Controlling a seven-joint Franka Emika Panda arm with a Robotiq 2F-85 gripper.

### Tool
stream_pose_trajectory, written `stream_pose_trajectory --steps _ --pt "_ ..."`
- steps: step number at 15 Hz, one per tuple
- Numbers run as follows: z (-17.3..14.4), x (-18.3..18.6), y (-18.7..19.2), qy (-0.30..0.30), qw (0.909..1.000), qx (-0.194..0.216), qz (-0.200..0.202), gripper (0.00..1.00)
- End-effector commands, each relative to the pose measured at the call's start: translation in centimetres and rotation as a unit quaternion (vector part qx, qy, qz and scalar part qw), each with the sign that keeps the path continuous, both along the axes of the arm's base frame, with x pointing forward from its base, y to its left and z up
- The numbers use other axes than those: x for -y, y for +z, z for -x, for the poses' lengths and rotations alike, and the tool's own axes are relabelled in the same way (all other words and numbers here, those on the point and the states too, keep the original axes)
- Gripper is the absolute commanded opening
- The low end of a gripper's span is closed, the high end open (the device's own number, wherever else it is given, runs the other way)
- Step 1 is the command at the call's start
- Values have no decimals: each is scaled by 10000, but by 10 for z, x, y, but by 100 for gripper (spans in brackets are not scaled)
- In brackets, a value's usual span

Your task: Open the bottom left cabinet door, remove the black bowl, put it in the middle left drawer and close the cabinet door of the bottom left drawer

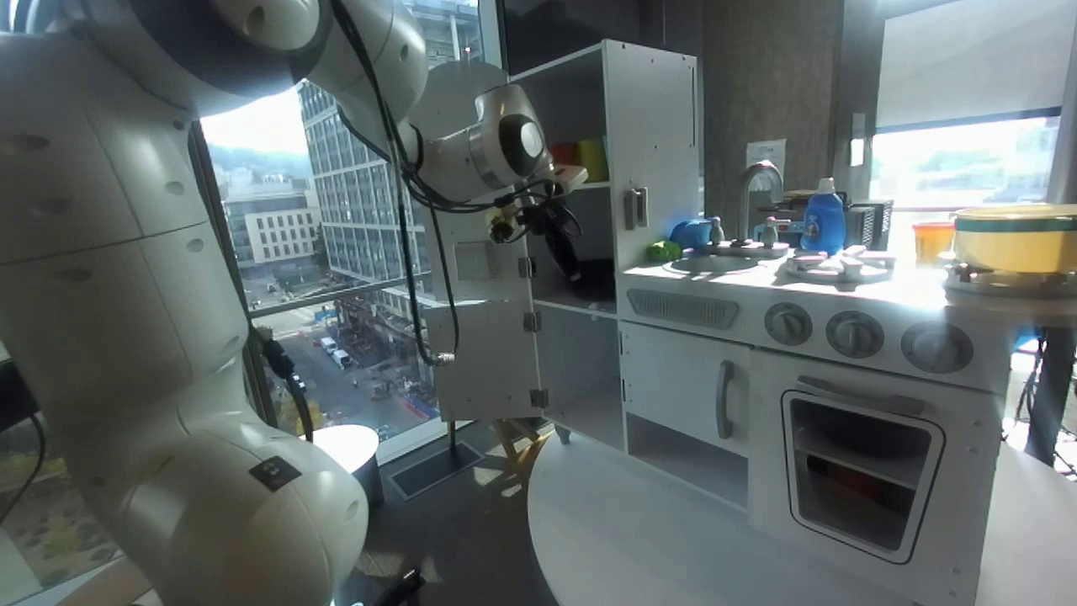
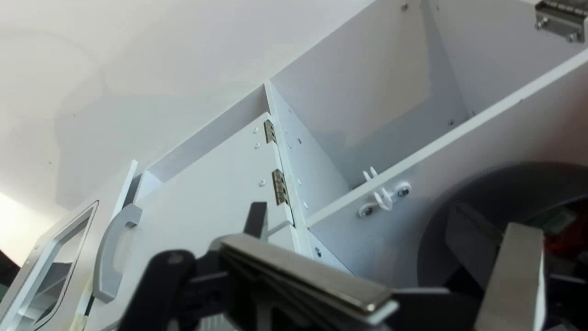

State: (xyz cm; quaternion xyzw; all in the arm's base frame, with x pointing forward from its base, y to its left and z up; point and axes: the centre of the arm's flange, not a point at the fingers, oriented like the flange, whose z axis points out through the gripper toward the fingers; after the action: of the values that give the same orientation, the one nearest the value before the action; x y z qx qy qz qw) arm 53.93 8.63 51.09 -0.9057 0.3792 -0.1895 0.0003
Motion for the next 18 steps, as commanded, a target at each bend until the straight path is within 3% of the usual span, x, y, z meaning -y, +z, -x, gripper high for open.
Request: stream_pose_trajectory --steps 1,5,9,14,18 --pt "91 -14 -5 968 9949 -285 -65 100" --pt "149 -90 -34 1939 9792 -578 143 100" --pt "167 -177 -46 2145 9741 -494 520 100" --pt "146 -237 -43 1360 9890 -315 479 100" --pt "102 -259 -44 602 9967 -367 408 100"
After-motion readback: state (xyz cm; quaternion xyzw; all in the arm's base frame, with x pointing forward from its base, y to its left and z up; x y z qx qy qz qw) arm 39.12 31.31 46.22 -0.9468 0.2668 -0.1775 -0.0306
